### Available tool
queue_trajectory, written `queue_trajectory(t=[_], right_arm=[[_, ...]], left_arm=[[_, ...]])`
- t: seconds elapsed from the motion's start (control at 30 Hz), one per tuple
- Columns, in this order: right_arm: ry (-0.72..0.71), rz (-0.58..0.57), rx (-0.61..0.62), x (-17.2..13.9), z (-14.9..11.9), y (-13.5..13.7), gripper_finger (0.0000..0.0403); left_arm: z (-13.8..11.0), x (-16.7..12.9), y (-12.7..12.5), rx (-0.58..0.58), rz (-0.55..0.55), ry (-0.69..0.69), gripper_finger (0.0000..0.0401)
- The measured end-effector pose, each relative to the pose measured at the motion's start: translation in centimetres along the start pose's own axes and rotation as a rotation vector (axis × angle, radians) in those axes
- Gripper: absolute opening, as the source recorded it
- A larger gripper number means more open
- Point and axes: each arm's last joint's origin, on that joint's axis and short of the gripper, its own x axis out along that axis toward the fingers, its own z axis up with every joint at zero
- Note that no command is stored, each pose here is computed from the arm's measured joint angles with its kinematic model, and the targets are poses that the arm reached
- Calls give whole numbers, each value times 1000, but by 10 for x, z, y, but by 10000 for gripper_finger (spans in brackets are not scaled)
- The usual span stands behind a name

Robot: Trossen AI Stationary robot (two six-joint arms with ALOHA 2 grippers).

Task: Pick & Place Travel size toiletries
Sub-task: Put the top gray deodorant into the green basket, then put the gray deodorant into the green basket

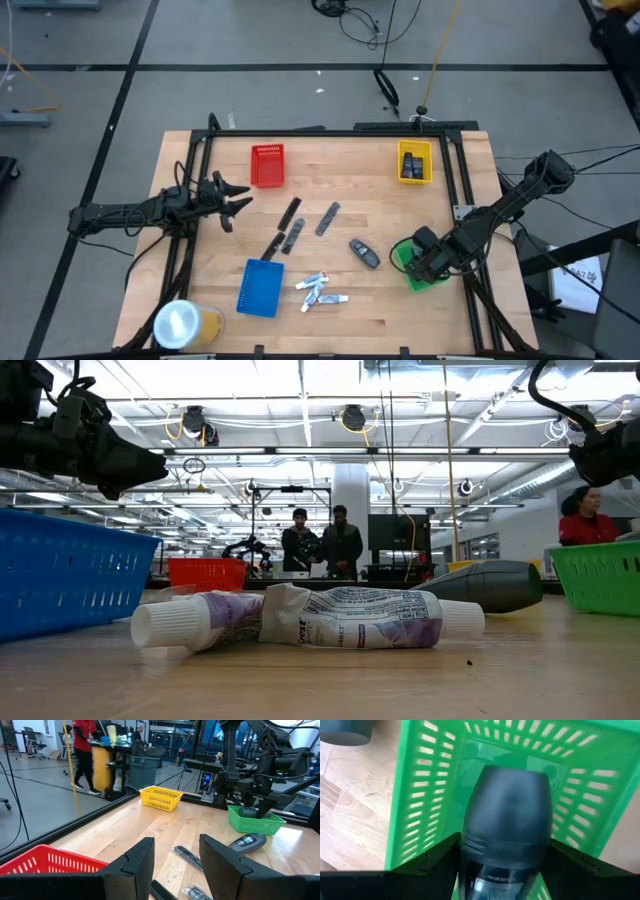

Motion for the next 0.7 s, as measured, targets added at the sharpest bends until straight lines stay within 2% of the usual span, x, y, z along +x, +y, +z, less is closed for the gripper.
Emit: queue_trajectory(t=[0.4, 0.7], right_arm=[[-27, 15, -31, -1, 3, 0, 241], [-34, 158, -46, -25, 6, -8, 231]], left_arm=[[0, 0, 0, 0, 0, 0, 154], [0, 0, 0, 0, 0, 0, 154]])
